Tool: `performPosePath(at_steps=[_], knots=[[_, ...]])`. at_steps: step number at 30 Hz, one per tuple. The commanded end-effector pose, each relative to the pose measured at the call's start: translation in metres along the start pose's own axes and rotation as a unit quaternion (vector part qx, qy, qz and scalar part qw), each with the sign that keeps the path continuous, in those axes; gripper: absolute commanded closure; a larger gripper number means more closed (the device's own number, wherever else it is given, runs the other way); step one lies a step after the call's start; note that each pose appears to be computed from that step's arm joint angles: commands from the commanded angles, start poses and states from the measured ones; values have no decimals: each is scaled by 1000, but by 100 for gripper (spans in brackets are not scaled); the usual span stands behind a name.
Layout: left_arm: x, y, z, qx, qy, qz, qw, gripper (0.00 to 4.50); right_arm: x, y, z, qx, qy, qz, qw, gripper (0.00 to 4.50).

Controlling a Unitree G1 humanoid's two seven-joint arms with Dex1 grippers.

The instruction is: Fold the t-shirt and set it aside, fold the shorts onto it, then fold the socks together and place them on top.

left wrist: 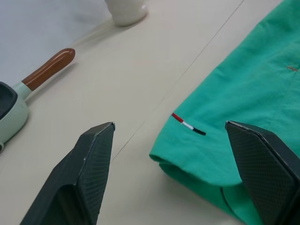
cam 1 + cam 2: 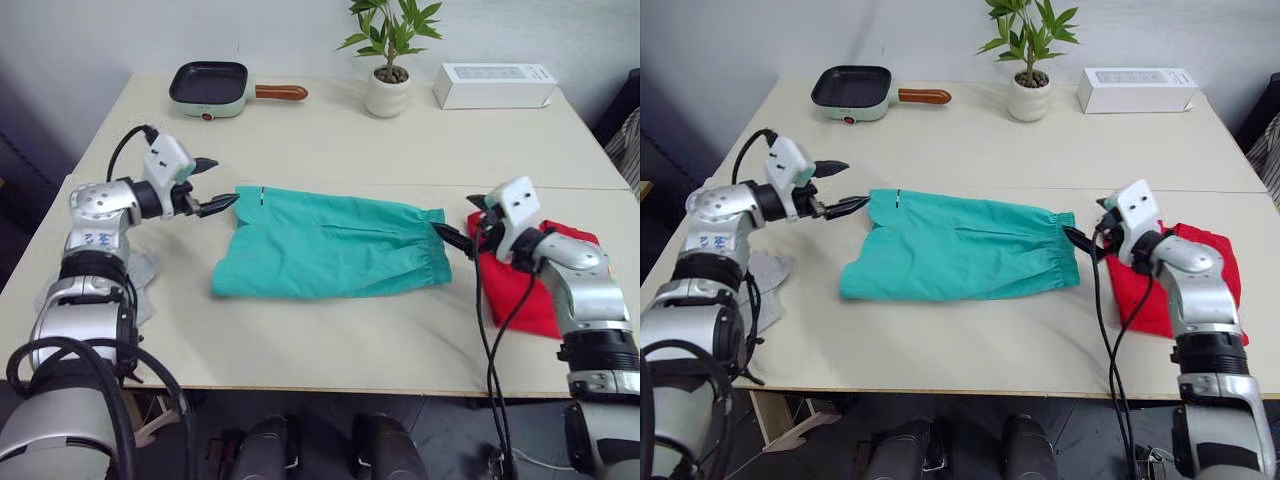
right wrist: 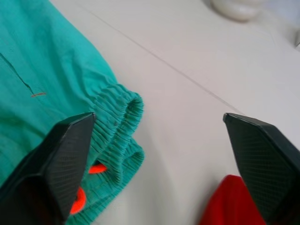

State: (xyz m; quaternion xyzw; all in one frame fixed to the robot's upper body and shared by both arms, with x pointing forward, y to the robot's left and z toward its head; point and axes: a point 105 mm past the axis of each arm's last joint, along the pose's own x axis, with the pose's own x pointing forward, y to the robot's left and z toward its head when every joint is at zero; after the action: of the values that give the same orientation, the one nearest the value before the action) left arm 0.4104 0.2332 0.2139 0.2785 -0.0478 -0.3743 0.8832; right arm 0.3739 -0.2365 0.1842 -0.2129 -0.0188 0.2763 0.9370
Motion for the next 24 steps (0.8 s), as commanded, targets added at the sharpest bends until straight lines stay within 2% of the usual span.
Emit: performPosePath(at_steps=[1,3,5,8,10,13,16,20,24], knots=[[-26,-2,27,52,-64,-15,996,47,-23,24,38,-81,-100,86,988,0],[-40,-36,23,46,-59,-109,991,19,-38,57,36,-104,-114,180,972,0],[-48,-63,18,57,-40,-162,984,5,-48,78,21,-144,-86,238,957,0],[-48,-95,24,51,-57,-177,981,5,-52,95,0,-150,-65,263,951,0],[-49,-117,13,69,-29,-192,978,5,-48,101,-11,-165,-53,259,950,0],[-42,-123,-3,96,1,-153,984,5,-35,95,-24,-197,-26,224,954,0],[-32,-133,-17,125,27,-168,978,5,-22,86,-36,-228,7,203,952,0],[-16,-129,-32,157,54,-160,973,5,-9,72,-48,-257,40,185,948,0],[2,-122,-38,169,73,-151,971,0,-2,68,-52,-276,46,186,942,84]])
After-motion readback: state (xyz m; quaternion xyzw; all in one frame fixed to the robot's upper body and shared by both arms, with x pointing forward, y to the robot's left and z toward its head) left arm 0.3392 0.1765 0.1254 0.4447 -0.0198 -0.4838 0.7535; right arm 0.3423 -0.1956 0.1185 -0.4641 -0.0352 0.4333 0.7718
